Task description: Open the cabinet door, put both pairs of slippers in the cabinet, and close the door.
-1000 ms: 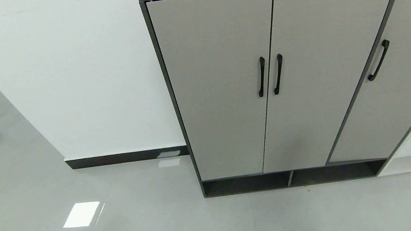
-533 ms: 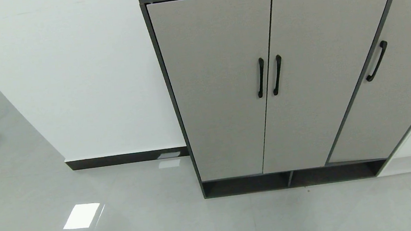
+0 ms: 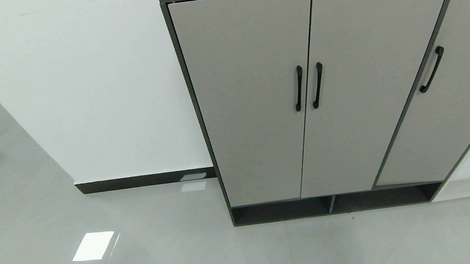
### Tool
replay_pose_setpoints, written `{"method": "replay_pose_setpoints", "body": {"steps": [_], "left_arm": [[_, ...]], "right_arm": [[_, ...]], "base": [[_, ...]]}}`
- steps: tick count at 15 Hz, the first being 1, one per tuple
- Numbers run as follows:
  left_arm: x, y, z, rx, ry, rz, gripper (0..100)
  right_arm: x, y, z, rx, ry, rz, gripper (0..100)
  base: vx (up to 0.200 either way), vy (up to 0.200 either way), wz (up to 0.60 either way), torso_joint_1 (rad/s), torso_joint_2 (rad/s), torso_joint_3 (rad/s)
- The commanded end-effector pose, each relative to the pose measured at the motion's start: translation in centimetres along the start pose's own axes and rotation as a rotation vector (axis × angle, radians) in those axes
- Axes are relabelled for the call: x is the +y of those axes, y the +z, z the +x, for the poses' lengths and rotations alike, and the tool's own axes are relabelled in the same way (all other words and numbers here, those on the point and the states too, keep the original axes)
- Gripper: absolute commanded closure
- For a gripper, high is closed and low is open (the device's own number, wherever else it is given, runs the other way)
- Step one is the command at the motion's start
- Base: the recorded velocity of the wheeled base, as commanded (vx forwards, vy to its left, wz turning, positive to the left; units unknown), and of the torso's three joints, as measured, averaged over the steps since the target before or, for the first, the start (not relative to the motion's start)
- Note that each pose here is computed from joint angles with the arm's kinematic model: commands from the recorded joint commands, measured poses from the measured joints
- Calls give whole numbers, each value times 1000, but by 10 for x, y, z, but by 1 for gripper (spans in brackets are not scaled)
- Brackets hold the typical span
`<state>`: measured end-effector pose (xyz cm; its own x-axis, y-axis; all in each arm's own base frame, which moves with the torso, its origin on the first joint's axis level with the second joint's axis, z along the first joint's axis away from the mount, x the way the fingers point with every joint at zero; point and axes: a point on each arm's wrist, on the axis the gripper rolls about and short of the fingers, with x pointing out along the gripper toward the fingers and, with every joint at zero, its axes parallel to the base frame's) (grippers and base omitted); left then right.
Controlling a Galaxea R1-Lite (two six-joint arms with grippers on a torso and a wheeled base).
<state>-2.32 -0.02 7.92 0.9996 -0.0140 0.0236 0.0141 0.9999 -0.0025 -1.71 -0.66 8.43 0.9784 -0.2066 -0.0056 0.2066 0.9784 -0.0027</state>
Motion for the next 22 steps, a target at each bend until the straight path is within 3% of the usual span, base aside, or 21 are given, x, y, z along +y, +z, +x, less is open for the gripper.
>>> {"method": "replay_pose_setpoints", "body": {"steps": [1, 5, 6, 17, 20, 22], "left_arm": [[0, 0, 0, -1, -1, 0, 100], [0, 0, 0, -1, -1, 0, 100], [0, 0, 0, -1, 0, 0, 100], [0, 0, 0, -1, 0, 1, 100], [0, 0, 0, -1, 0, 1, 100], [0, 0, 0, -1, 0, 1, 100]], "right_arm": [[3, 0, 0, -3, 111, 0, 100], [5, -3, -1, 33, 220, 0, 100], [5, -8, -1, 76, 249, -10, 100], [7, -7, -1, 70, 341, -28, 100], [5, -7, 1, 93, 514, -40, 100], [5, -7, 1, 94, 475, 0, 100]], "base": [[0, 0, 0, 0, 0, 0], [0, 0, 0, 0, 0, 0], [0, 0, 0, 0, 0, 0], [0, 0, 0, 0, 0, 0], [0, 0, 0, 0, 0, 0], [0, 0, 0, 0, 0, 0]]}}
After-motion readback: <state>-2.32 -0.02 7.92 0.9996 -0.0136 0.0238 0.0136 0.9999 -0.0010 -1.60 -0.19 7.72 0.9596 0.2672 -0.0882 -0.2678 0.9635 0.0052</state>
